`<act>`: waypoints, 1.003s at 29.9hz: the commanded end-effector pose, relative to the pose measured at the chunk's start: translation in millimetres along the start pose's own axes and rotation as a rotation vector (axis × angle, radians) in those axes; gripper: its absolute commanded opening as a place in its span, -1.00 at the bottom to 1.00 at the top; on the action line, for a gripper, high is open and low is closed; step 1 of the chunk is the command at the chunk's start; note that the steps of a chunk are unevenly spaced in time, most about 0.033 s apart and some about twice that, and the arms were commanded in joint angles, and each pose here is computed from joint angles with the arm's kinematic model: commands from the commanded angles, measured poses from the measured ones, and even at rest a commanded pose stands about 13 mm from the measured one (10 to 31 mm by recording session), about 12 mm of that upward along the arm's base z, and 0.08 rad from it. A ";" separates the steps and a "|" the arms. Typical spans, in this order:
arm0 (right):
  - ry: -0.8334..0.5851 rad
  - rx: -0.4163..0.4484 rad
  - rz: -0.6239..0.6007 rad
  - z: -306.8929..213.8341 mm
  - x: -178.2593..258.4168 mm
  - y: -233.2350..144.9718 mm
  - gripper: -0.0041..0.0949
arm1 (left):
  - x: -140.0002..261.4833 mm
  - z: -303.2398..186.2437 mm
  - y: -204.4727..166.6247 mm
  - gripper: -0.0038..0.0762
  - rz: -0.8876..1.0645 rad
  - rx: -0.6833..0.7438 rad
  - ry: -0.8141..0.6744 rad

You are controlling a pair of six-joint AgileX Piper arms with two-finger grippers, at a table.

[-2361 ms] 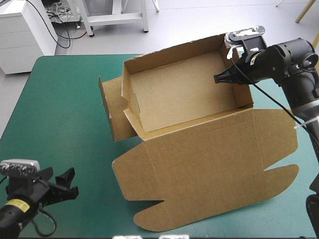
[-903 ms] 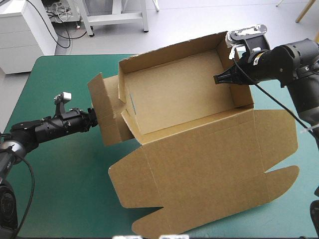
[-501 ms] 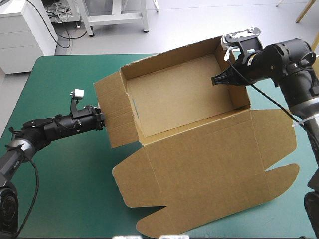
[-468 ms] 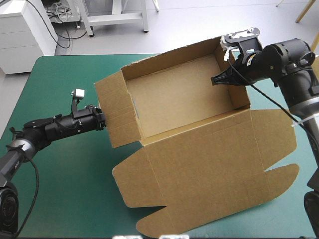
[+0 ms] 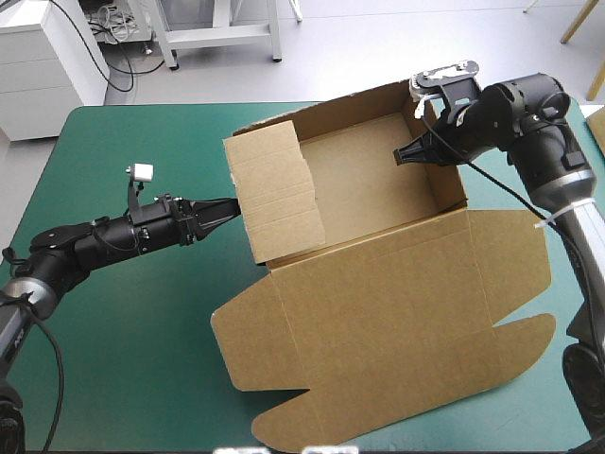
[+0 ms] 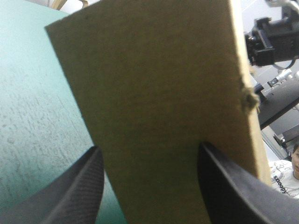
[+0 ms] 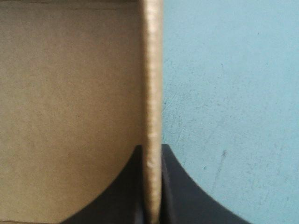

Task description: Fold the box

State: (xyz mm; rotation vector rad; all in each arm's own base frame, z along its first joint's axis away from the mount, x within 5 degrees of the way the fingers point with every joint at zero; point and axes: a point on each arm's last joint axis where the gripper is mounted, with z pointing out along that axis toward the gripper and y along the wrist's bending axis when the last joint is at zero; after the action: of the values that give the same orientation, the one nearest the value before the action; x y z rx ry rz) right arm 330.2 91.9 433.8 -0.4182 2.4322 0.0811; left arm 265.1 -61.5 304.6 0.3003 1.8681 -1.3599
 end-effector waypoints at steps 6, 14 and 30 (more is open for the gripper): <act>-0.110 0.021 -0.001 -19.7 -8.2 -2.8 -0.96 | -15.4 -4.7 -32.6 0.15 -0.025 0.168 -0.090; -0.087 0.023 0.015 -7.9 -9.4 -3.2 -0.96 | -16.7 -9.0 -41.8 0.15 0.005 0.136 -0.105; -0.159 0.102 -0.038 -12.3 -16.1 41.8 -0.96 | -51.1 0.2 -55.3 0.15 -0.013 -0.296 0.093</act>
State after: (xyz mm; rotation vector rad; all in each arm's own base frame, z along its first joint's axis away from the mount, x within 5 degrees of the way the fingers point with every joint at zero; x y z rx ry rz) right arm 332.1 133.3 422.4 -0.4392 2.4072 -0.0466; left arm 270.4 -66.0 350.1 0.2241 2.1398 -1.1039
